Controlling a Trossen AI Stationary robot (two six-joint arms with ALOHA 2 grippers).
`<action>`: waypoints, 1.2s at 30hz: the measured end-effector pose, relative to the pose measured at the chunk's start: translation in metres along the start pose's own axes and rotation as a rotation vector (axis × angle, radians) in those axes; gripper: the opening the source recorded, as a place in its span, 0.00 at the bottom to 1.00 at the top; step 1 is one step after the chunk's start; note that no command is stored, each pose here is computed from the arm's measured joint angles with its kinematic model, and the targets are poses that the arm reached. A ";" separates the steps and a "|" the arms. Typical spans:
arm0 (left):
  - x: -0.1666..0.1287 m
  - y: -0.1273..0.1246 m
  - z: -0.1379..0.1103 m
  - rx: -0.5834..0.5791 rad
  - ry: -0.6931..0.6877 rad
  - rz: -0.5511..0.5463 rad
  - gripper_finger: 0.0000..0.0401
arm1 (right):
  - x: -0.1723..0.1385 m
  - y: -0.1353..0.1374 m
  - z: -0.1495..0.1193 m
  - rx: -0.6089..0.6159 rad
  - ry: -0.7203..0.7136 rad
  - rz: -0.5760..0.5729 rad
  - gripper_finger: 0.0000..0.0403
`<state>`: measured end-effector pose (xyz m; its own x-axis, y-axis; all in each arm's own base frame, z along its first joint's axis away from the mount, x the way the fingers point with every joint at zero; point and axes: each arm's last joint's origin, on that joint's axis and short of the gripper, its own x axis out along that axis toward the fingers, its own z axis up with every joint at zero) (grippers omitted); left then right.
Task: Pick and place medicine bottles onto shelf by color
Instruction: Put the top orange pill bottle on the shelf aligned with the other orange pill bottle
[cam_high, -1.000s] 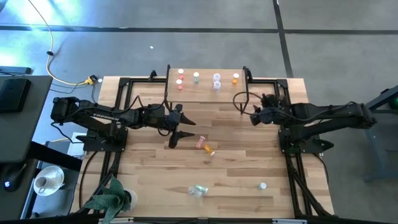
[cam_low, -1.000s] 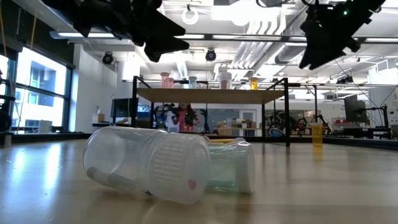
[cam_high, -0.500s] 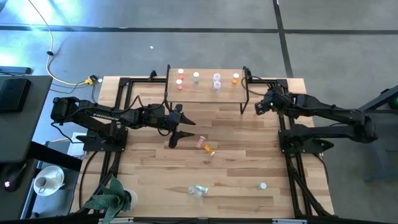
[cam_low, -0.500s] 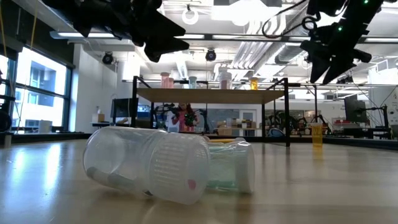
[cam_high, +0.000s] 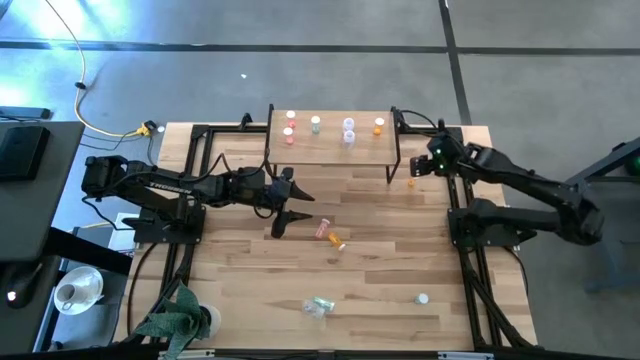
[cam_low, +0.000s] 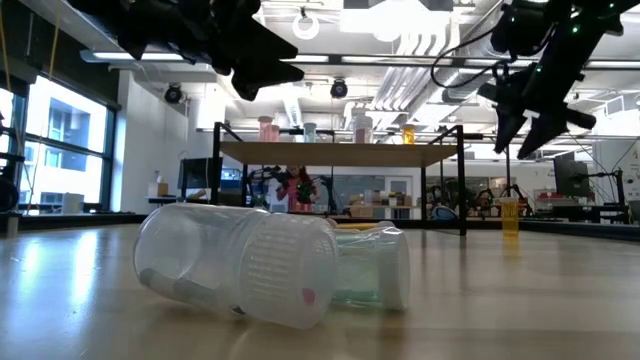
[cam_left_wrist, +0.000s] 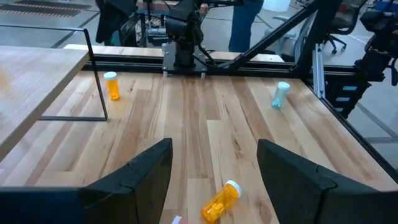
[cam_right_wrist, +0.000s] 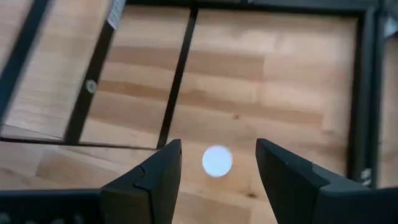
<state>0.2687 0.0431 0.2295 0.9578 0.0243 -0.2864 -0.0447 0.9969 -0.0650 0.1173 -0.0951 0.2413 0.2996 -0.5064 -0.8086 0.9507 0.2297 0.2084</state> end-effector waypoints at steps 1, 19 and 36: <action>0.000 0.000 0.000 0.001 0.000 0.000 0.56 | 0.003 -0.001 -0.001 0.014 0.007 -0.001 0.49; 0.000 0.000 0.000 0.001 0.000 0.000 0.56 | 0.039 -0.018 -0.016 0.125 0.028 0.054 0.49; 0.000 0.000 0.000 0.002 0.000 0.000 0.56 | 0.051 -0.021 -0.028 0.105 0.044 0.069 0.49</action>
<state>0.2687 0.0431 0.2296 0.9579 0.0241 -0.2860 -0.0441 0.9970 -0.0635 0.1099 -0.1027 0.1807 0.3627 -0.4554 -0.8131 0.9319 0.1731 0.3188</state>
